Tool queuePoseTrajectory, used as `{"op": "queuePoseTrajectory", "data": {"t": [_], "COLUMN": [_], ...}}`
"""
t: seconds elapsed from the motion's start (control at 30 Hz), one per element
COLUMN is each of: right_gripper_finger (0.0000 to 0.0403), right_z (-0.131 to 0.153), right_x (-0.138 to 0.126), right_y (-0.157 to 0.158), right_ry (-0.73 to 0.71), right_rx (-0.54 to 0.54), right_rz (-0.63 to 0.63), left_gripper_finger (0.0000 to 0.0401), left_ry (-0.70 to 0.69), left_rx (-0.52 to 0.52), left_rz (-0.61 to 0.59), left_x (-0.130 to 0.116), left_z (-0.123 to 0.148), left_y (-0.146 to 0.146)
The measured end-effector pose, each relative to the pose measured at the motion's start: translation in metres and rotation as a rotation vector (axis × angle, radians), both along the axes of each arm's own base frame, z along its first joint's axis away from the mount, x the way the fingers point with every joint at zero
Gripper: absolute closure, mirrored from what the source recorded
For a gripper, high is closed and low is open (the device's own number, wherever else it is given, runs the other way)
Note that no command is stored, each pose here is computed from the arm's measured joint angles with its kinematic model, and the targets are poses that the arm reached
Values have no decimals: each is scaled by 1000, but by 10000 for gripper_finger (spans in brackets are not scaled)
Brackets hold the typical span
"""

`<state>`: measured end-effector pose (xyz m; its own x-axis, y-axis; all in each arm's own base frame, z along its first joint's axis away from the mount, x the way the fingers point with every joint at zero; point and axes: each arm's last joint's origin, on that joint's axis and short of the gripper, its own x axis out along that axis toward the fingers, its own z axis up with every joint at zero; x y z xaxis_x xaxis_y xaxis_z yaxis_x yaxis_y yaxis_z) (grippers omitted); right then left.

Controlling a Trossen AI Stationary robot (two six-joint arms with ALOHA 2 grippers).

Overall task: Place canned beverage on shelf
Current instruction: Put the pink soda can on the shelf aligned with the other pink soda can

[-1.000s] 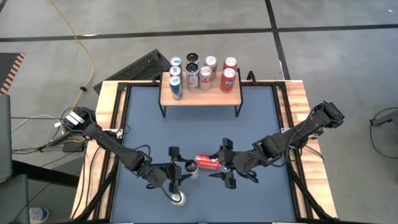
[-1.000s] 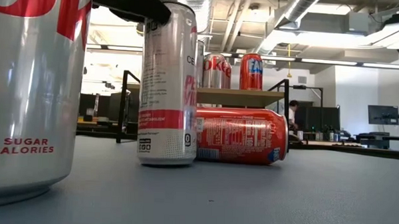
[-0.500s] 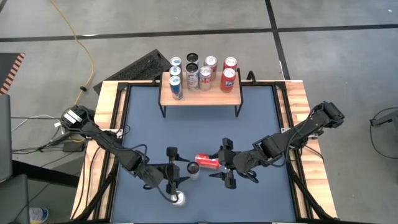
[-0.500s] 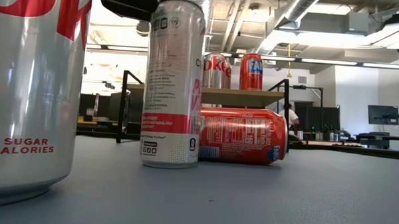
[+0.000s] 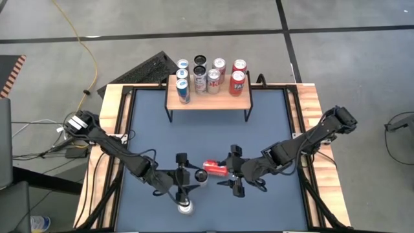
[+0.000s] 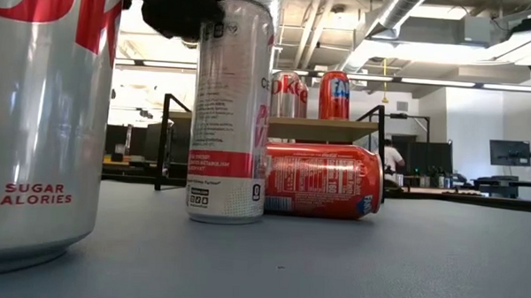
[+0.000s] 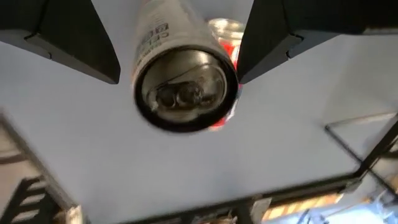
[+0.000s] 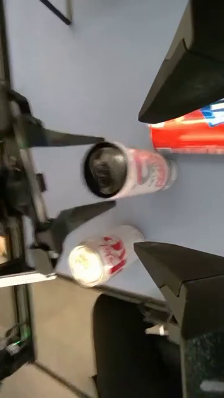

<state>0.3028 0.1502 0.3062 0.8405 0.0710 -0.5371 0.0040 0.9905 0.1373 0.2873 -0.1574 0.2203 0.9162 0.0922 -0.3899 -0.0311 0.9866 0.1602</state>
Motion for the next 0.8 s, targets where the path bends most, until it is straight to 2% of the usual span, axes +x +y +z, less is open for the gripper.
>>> {"op": "queuePoseTrajectory", "data": {"t": [0.2,0.47,0.8], "right_gripper_finger": [85,85,85], "right_z": [-9,-25,-26], "right_x": [6,16,17], "right_y": [5,7,8], "right_ry": [26,61,65], "right_rx": [14,11,8], "right_rz": [27,36,37], "left_gripper_finger": [89,92,154], "left_ry": [35,67,95], "left_rx": [-8,-10,32], "left_rz": [2,-11,-102], "left_x": [9,14,13], "left_z": [-18,-26,-26], "left_y": [2,6,5]}}
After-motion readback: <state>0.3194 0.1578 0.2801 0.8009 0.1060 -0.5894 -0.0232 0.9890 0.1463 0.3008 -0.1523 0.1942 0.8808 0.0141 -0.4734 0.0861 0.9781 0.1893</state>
